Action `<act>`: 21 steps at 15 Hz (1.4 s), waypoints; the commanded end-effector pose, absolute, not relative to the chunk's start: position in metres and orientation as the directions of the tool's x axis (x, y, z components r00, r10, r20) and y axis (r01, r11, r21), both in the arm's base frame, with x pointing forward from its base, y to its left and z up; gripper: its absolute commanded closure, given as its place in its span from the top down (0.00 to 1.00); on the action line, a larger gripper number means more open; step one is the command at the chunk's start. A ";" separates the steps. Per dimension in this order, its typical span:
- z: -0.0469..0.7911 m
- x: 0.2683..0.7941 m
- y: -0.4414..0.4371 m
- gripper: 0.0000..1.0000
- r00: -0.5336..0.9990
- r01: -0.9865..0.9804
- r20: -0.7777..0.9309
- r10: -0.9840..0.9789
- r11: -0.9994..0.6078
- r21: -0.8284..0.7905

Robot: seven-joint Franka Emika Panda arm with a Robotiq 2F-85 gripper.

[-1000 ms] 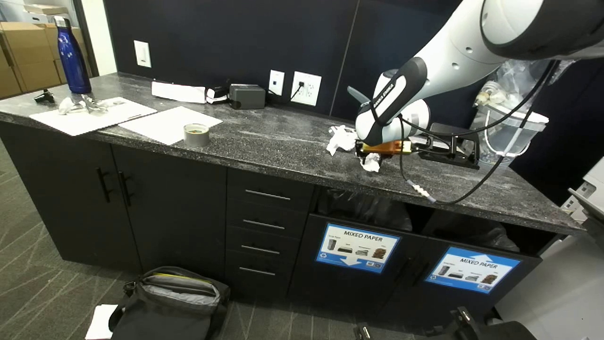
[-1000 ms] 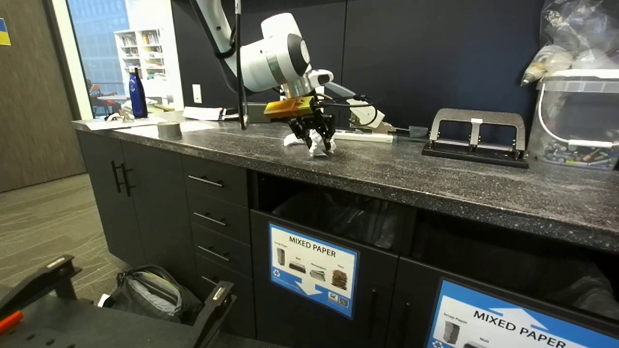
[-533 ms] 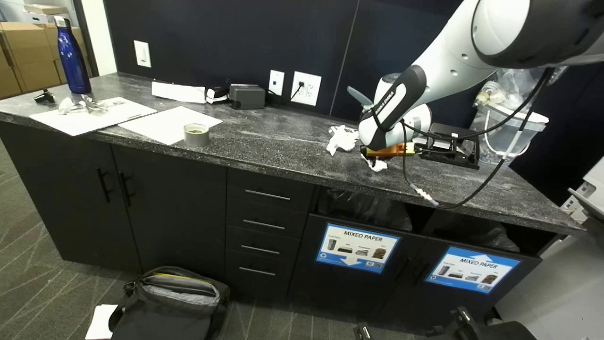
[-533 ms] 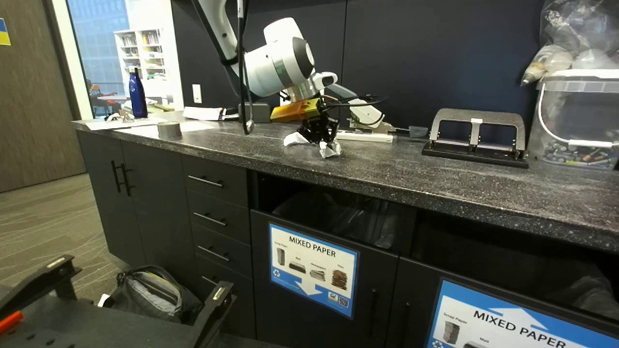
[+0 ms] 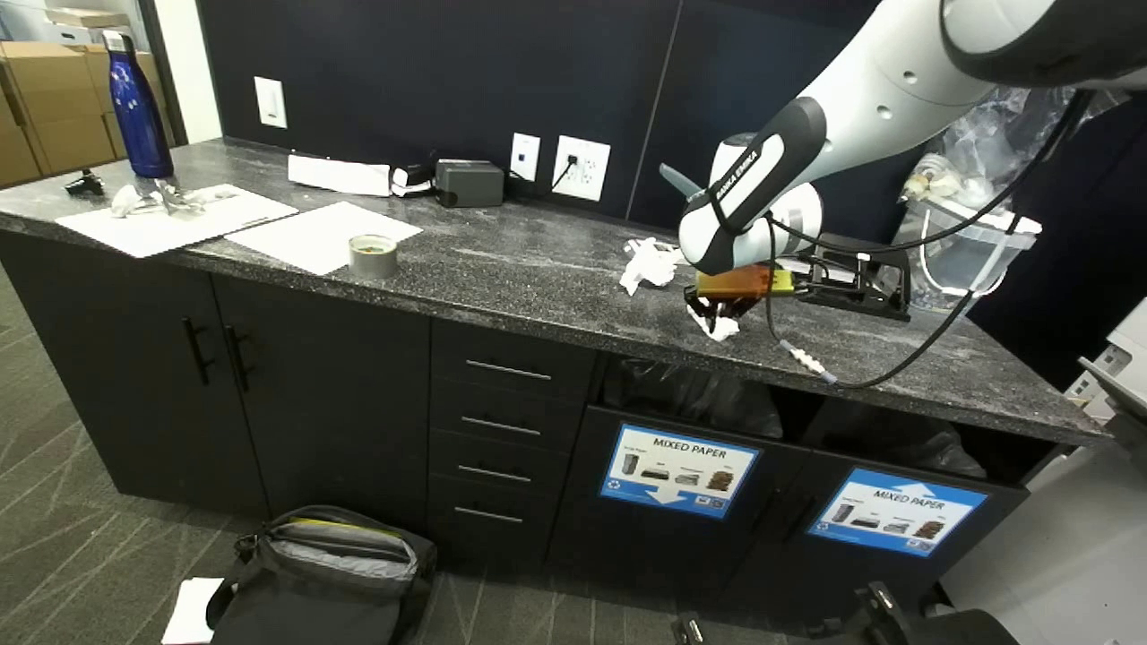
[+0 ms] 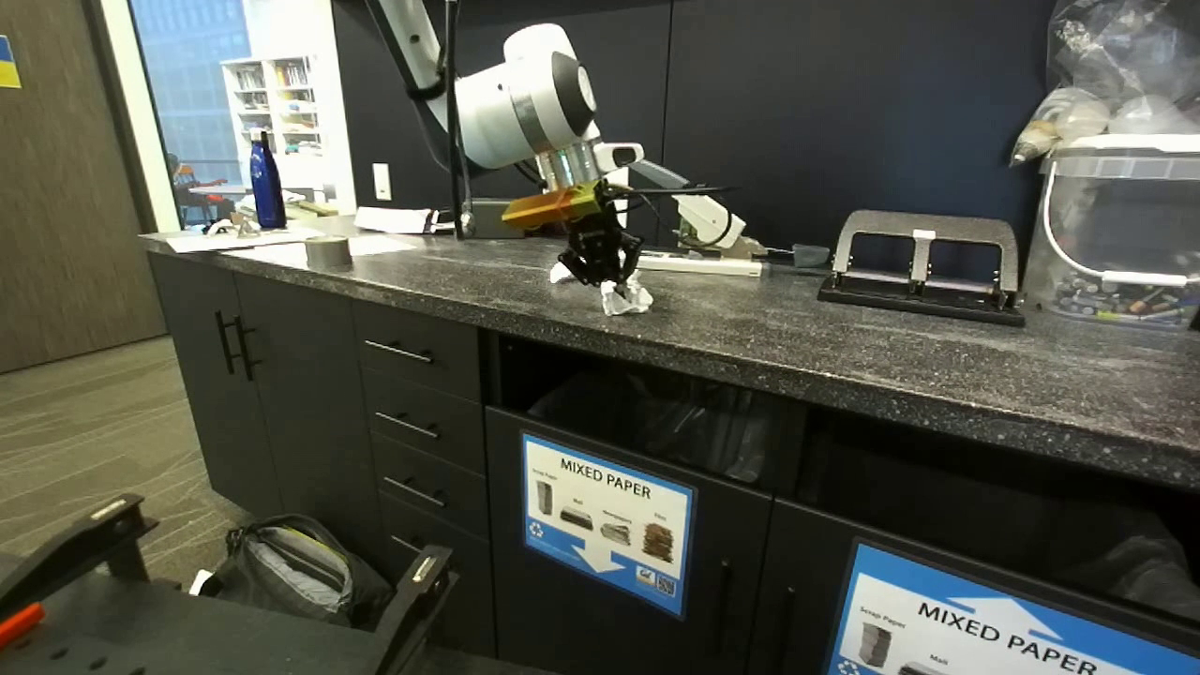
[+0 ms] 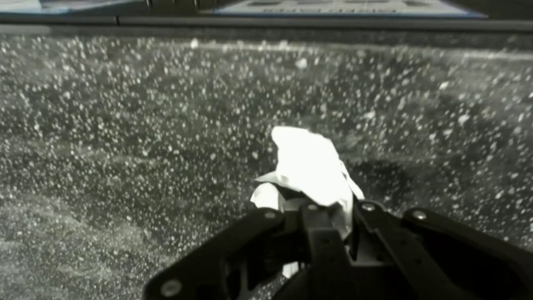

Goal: Pick up the pieces of paper from the countertop and put them in the left bin.

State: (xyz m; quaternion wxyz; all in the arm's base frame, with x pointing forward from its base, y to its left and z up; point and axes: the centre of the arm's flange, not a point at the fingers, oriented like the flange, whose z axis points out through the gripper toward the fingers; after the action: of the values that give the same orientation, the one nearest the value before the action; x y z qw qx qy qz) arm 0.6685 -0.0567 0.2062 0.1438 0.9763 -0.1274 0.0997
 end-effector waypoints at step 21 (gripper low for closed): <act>0.005 0.469 -0.001 0.08 0.759 -0.376 0.591 -0.273 -0.925 0.056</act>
State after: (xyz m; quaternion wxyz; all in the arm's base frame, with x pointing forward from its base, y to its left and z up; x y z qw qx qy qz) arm 0.4740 -0.0061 0.0529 0.0707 0.9509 -0.1829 0.2396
